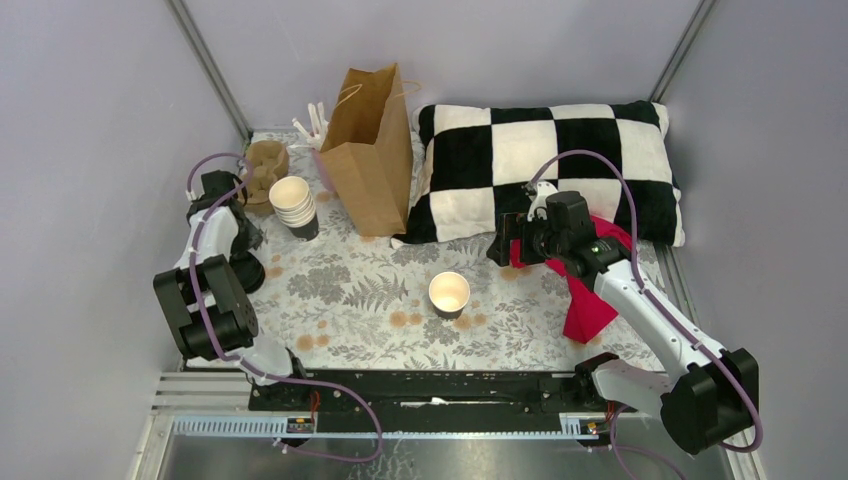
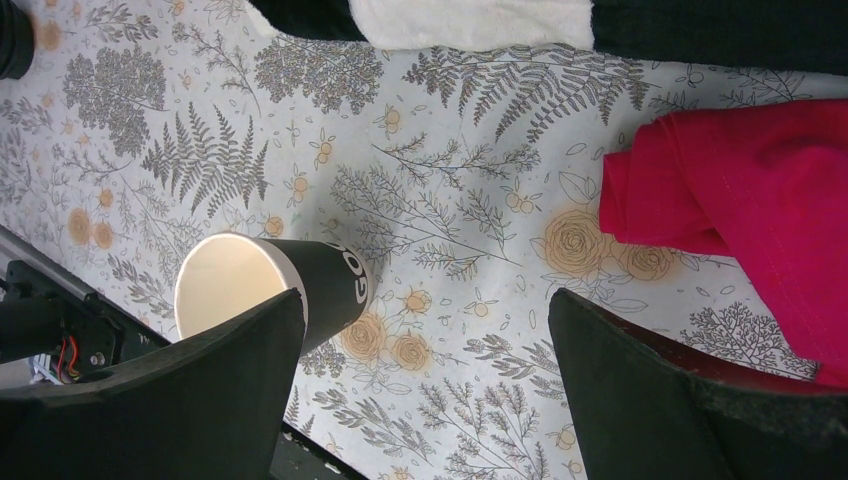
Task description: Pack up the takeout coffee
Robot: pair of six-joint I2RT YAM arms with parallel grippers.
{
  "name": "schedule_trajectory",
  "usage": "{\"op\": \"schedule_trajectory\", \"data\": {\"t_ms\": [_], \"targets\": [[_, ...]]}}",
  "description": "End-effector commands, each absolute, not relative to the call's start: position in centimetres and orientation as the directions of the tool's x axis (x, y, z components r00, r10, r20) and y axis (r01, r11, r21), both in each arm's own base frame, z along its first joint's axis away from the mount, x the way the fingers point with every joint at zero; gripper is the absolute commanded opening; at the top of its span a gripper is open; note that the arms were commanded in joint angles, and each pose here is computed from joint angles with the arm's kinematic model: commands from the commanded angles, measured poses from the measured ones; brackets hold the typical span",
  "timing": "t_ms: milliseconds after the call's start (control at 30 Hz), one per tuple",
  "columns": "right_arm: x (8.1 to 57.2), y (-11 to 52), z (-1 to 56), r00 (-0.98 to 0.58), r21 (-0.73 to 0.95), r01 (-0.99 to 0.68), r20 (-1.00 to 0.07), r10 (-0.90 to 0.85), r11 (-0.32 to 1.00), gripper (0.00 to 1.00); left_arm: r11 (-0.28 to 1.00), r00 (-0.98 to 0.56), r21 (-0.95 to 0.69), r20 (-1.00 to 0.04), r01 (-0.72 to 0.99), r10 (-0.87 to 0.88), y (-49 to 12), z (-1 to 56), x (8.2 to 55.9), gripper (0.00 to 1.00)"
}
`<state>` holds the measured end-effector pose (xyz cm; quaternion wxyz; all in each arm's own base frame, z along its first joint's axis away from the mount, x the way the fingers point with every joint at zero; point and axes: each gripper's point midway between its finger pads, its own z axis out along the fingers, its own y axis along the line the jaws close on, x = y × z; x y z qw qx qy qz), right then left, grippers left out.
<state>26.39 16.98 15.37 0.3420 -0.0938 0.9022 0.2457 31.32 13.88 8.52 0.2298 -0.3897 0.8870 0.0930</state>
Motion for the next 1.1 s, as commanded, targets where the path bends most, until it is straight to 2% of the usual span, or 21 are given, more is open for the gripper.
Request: {"op": "schedule_trajectory", "data": {"t_ms": [0, 533, 700, 1067], "targets": [[27.0, 17.6, 16.9, -0.716, 0.371, -0.370, -0.698, -0.007, 0.851, 0.98, 0.684, -0.574, -0.038, -0.511, -0.729, -0.640, 14.4, 9.4, 32.1, 0.33], [26.9, 17.7, 16.8, -0.716, 0.377, -0.375, -0.698, -0.007, 0.847, 0.98, 0.682, -0.588, -0.035, -0.477, -0.731, -0.654, 14.4, 8.2, 31.9, 0.30], [26.9, 17.8, 16.7, -0.718, 0.378, -0.374, -0.696, -0.006, 0.847, 0.98, 0.680, -0.588, -0.030, -0.475, -0.733, -0.655, 14.5, 8.1, 31.8, 0.25], [26.9, 17.8, 16.7, -0.718, 0.380, -0.375, -0.696, -0.006, 0.846, 0.98, 0.682, -0.593, -0.034, -0.462, -0.731, -0.659, 14.4, 7.7, 31.8, 0.24]]}}
